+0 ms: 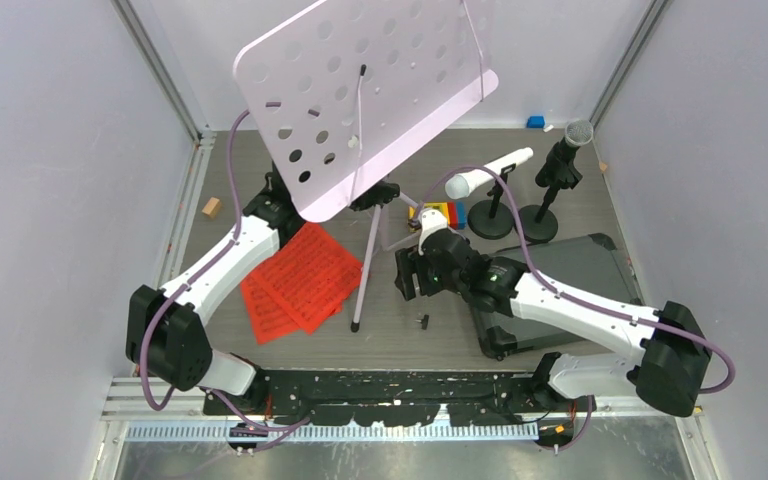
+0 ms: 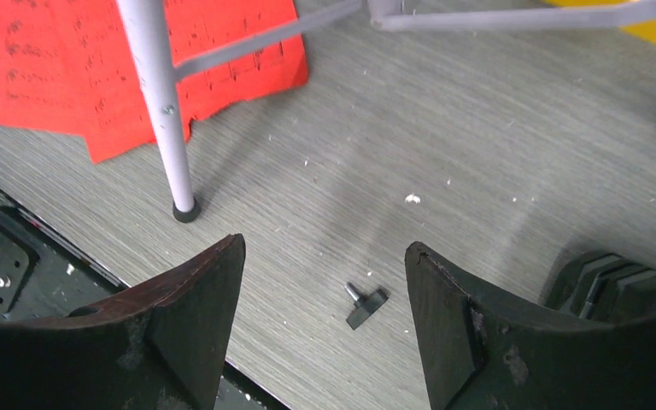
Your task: Pack up the instrument practice props
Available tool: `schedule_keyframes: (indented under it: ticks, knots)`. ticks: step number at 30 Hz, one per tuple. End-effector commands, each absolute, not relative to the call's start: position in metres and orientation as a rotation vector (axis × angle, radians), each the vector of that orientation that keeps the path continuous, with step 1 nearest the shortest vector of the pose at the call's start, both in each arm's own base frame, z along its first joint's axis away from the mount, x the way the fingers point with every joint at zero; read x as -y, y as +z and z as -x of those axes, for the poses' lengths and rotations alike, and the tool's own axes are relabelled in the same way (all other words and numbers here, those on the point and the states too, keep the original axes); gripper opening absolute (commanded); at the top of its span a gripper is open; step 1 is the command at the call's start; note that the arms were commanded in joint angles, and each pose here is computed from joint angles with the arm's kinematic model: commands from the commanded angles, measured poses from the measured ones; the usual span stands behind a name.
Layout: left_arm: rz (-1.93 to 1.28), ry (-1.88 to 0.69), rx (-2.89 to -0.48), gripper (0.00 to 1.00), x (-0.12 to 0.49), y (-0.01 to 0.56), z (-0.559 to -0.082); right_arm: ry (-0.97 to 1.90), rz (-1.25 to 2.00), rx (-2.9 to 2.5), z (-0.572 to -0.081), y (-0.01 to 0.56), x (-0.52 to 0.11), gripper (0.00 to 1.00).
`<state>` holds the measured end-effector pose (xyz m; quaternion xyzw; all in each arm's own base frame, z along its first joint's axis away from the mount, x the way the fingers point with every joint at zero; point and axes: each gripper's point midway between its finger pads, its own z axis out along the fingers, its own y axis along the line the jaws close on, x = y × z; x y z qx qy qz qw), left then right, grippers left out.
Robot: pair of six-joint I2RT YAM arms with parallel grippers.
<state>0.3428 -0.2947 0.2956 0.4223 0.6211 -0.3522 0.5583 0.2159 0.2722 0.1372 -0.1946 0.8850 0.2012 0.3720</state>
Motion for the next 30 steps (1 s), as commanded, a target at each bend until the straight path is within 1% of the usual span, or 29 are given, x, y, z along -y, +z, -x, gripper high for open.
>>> schedule_keyframes:
  ticks: [1, 6, 10, 12, 18, 23, 26, 28, 30]
  knots:
    - [-0.996, -0.859, -1.738, 0.47, 0.291, 0.228, -0.333, 0.506, 0.404, -2.140, -0.232, 0.186, -0.266, 0.74]
    - [-0.984, -0.854, -1.741, 0.55, 0.288, 0.225, -0.329, 0.537, 0.319, -2.071, -0.231, 0.205, -0.253, 0.74]
    - [-0.970, -0.842, -1.719, 0.52, 0.287, 0.228, -0.331, 0.526, 0.334, -2.059, -0.226, 0.209, -0.245, 0.74]
    - [-0.970, -0.843, -1.718, 0.53, 0.287, 0.232, -0.330, 0.501, 0.350, -2.071, -0.223, 0.209, -0.238, 0.74]
    - [-0.948, -0.819, -1.670, 0.65, 0.285, 0.250, -0.332, 0.501, 0.327, -1.996, -0.223, 0.226, -0.226, 0.75]
    - [-0.919, -0.806, -1.639, 0.75, 0.283, 0.264, -0.332, 0.510, 0.338, -1.885, -0.225, 0.255, -0.220, 0.76]
    - [-0.893, -0.783, -1.617, 0.83, 0.279, 0.273, -0.333, 0.506, 0.360, -1.823, -0.227, 0.272, -0.220, 0.78]
    - [-0.869, -0.761, -1.594, 0.98, 0.275, 0.281, -0.334, 0.515, 0.370, -1.780, -0.230, 0.284, -0.223, 0.79]
    - [-0.845, -0.736, -1.567, 1.00, 0.271, 0.290, -0.333, 0.527, 0.374, -1.739, -0.233, 0.296, -0.228, 0.79]
